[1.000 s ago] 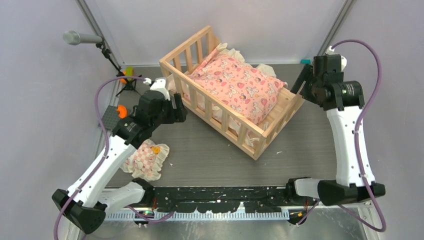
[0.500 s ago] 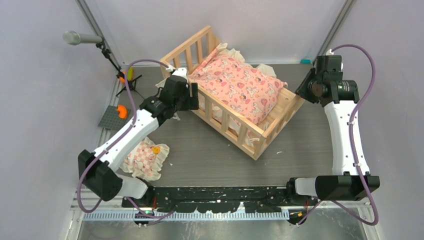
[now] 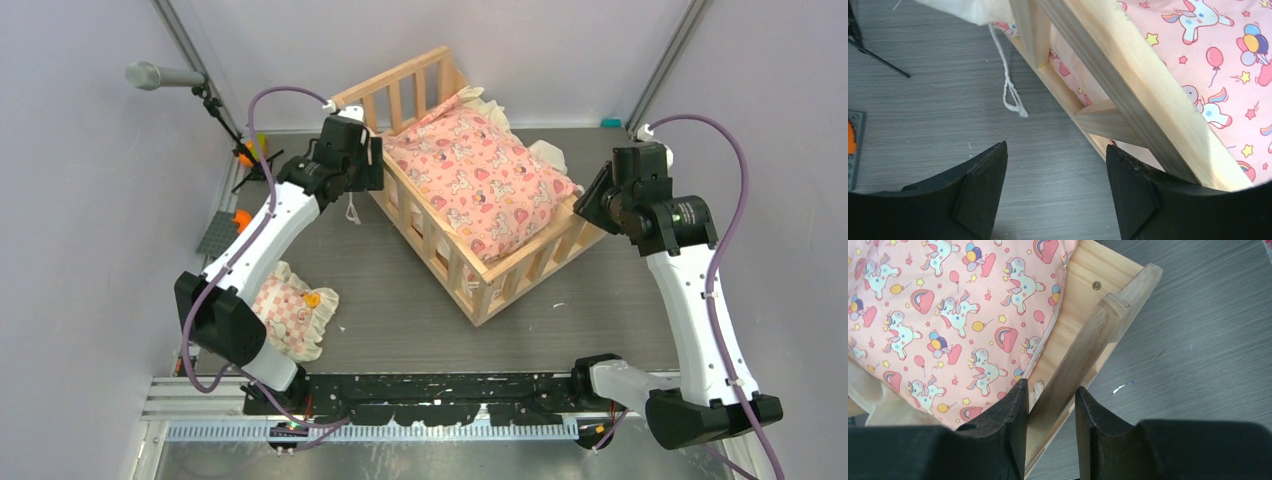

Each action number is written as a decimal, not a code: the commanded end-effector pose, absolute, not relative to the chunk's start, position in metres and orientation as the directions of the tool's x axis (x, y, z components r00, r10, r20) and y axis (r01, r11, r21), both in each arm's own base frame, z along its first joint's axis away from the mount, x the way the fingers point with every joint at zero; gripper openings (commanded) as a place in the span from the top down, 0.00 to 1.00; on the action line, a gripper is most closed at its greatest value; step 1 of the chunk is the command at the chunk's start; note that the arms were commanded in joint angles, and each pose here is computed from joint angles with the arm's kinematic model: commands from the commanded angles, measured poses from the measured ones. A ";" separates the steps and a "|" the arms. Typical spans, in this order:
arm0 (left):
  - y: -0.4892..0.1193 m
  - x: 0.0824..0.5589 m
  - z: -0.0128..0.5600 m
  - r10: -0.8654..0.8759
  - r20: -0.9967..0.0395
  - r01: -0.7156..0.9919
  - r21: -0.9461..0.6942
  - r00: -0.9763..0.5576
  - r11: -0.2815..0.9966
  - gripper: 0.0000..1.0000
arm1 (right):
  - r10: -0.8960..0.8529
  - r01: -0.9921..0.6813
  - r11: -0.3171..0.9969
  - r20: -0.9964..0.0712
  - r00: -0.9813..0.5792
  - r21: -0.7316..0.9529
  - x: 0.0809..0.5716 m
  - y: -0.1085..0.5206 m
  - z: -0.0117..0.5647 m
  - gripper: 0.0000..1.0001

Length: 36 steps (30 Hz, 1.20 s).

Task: Set up the pet bed
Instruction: Adjust the bed frame at the center of the board.

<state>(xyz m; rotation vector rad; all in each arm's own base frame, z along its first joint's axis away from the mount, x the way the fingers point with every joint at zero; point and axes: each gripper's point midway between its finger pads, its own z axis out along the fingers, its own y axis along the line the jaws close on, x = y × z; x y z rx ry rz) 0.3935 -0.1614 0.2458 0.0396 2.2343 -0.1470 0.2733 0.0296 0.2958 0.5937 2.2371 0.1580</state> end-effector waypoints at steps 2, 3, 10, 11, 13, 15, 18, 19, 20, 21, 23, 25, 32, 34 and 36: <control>-0.179 0.415 0.281 -0.042 -0.847 0.135 -0.133 -0.529 0.982 0.26 | 0.368 0.125 0.913 -0.651 -0.664 0.389 0.243 0.083 0.308 0.70; -0.176 0.410 0.279 -0.040 -0.846 0.129 -0.128 -0.532 0.983 0.26 | 0.364 0.148 0.922 -0.673 -0.644 0.357 0.243 0.074 0.312 0.65; -0.138 0.366 0.286 -0.053 -0.870 0.077 -0.103 -0.490 0.992 0.21 | 0.314 0.215 0.949 -0.773 -0.551 0.232 0.236 0.037 0.357 0.35; -0.133 0.357 0.292 -0.064 -0.877 0.071 -0.111 -0.477 0.991 0.20 | 0.309 0.220 0.949 -0.786 -0.535 0.224 0.235 0.033 0.364 0.33; -0.124 0.340 0.294 -0.082 -0.878 0.061 -0.125 -0.471 0.990 0.19 | 0.305 0.232 0.949 -0.805 -0.509 0.213 0.231 0.027 0.376 0.32; -0.120 0.321 0.293 -0.129 -0.870 0.050 -0.174 -0.476 0.984 0.18 | 0.304 0.238 0.948 -0.816 -0.491 0.210 0.229 0.023 0.385 0.32; -0.129 0.289 0.288 -0.215 -0.839 0.104 -0.305 -0.500 0.947 0.19 | 0.304 0.226 0.949 -0.824 -0.478 0.219 0.229 0.024 0.393 0.32; -0.133 0.279 0.288 -0.248 -0.828 0.119 -0.350 -0.504 0.929 0.20 | 0.302 0.216 0.951 -0.823 -0.481 0.223 0.229 0.026 0.394 0.32; -0.135 0.270 0.286 -0.276 -0.815 0.127 -0.389 -0.509 0.913 0.20 | 0.298 0.191 0.954 -0.820 -0.489 0.233 0.231 0.031 0.395 0.32; -0.136 0.260 0.284 -0.303 -0.803 0.131 -0.422 -0.513 0.897 0.21 | 0.290 0.156 0.957 -0.817 -0.499 0.244 0.233 0.038 0.397 0.32; -0.139 0.244 0.276 -0.343 -0.777 0.138 -0.477 -0.528 0.868 0.22 | 0.253 0.033 0.960 -0.806 -0.536 0.279 0.235 0.060 0.400 0.32; -0.141 0.232 0.268 -0.365 -0.763 0.142 -0.506 -0.534 0.851 0.23 | 0.205 -0.099 0.942 -0.786 -0.584 0.319 0.240 0.087 0.404 0.33; -0.143 0.217 0.241 -0.347 -0.739 0.143 -0.511 -0.578 0.848 0.23 | 0.039 -0.411 0.820 -0.756 -0.653 0.398 0.275 0.153 0.418 0.37; -0.143 0.216 0.239 -0.344 -0.737 0.146 -0.510 -0.582 0.848 0.23 | -0.008 -0.426 0.824 -0.746 -0.666 0.372 0.292 0.161 0.406 0.38; -0.142 0.216 0.237 -0.336 -0.740 0.146 -0.502 -0.583 0.852 0.23 | -0.048 -0.426 0.830 -0.715 -0.697 0.360 0.308 0.167 0.387 0.40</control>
